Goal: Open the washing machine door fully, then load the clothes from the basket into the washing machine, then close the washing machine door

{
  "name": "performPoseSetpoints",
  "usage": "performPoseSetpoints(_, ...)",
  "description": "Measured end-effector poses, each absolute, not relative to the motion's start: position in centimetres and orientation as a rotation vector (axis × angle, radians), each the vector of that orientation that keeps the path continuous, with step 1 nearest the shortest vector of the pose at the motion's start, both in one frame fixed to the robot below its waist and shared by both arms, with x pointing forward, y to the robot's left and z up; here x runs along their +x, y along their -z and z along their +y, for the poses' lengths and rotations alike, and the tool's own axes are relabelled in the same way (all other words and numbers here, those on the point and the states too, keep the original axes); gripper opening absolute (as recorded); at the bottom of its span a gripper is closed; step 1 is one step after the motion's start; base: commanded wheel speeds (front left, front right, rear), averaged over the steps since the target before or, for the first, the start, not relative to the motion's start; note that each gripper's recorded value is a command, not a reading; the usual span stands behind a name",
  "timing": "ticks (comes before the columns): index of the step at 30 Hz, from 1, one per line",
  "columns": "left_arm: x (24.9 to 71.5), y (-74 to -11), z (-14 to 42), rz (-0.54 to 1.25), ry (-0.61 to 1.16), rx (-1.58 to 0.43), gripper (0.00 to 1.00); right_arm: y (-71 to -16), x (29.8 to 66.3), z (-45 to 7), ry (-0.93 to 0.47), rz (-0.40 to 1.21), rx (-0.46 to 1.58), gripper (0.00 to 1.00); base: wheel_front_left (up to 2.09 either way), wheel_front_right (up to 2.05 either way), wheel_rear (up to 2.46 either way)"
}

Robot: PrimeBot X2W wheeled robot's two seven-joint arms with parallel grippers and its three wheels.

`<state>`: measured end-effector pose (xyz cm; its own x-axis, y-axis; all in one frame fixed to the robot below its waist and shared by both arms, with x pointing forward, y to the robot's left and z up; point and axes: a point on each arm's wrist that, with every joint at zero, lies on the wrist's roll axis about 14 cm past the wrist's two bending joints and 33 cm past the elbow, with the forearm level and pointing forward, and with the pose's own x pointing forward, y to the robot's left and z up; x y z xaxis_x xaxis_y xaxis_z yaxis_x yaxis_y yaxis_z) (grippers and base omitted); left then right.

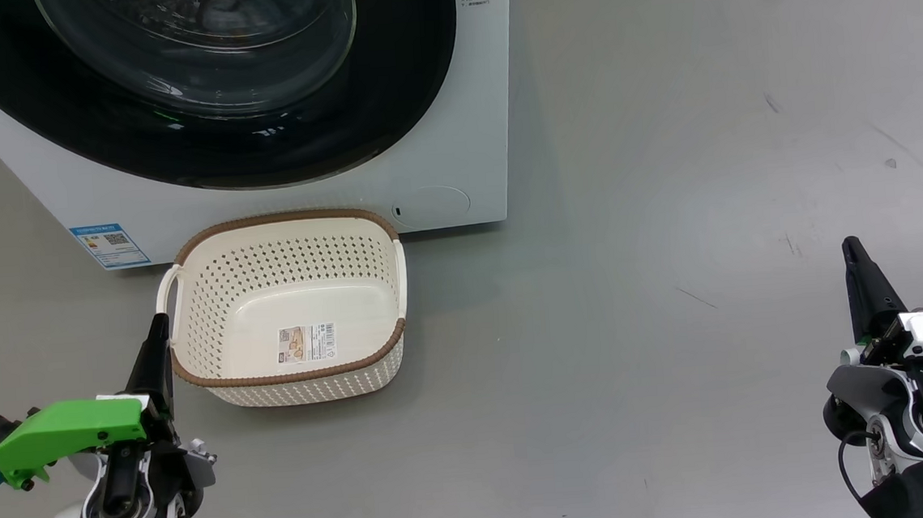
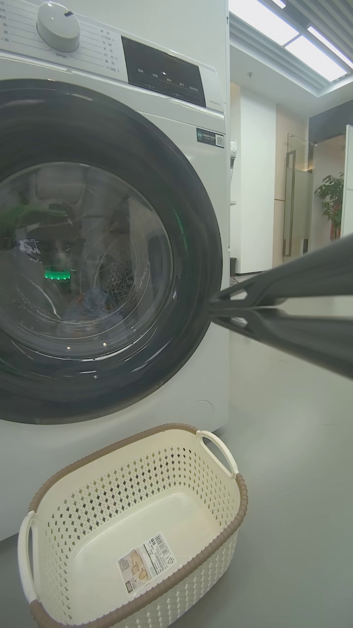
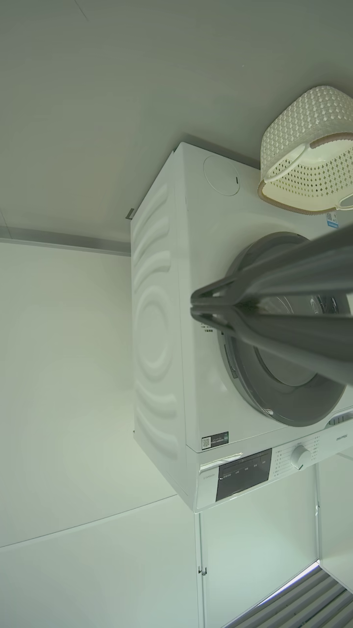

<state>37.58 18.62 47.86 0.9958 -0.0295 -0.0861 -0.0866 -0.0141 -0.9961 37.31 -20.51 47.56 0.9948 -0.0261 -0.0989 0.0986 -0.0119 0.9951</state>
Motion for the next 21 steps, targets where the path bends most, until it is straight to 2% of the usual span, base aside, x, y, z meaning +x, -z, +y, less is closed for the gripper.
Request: performPoseSetpoints(21,37.58,-47.86,18.65,0.089,-0.047,-1.585,0.0,-47.56,37.31,-20.51,0.099,0.057,1.58,0.0,0.0,0.0,0.0)
